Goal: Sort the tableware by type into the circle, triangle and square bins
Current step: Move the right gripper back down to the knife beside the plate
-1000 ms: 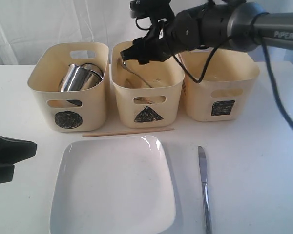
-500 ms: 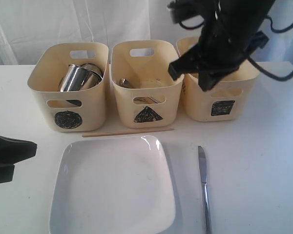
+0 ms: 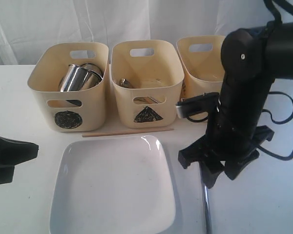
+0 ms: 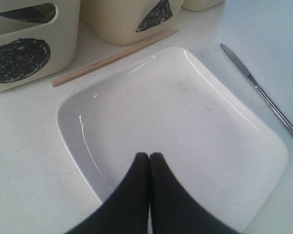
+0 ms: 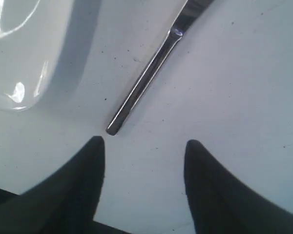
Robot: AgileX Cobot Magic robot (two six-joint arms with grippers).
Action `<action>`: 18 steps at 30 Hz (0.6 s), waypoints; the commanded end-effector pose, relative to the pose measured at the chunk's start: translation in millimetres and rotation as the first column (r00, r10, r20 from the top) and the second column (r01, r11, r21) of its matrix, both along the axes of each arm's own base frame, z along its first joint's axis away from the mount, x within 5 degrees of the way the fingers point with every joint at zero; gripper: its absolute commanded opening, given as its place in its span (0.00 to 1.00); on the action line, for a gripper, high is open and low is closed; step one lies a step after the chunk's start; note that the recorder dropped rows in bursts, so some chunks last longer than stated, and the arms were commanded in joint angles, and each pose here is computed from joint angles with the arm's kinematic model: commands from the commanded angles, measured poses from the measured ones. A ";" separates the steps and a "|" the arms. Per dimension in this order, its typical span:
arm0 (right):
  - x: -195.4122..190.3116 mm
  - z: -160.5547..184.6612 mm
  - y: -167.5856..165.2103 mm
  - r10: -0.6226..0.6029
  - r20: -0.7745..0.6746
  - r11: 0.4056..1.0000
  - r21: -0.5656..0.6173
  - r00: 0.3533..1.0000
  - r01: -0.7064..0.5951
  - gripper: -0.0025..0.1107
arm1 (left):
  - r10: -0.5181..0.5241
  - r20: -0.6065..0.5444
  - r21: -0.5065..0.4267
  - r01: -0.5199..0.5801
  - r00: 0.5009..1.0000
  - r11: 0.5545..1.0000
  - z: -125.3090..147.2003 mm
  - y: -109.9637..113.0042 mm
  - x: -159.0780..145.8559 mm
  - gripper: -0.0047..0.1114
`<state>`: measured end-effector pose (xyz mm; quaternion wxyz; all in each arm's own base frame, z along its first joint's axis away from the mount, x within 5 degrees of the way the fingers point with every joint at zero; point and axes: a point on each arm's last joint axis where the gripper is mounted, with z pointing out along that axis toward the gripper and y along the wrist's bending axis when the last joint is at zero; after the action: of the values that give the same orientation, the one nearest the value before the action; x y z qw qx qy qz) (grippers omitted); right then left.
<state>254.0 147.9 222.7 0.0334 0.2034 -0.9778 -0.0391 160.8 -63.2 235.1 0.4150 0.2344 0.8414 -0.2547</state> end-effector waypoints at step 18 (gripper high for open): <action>7.6 -64.9 2.2 -0.177 0.004 0.984 0.016 0.984 0.177 0.46 | -0.005 -0.007 -0.020 0.005 1.000 1.000 0.6 -1.0 -2.1 0.04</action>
<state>260.8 151.6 166.0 0.0148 0.1224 -0.9909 -0.0533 160.8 -63.2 235.1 0.4150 0.2344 0.8414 -0.2547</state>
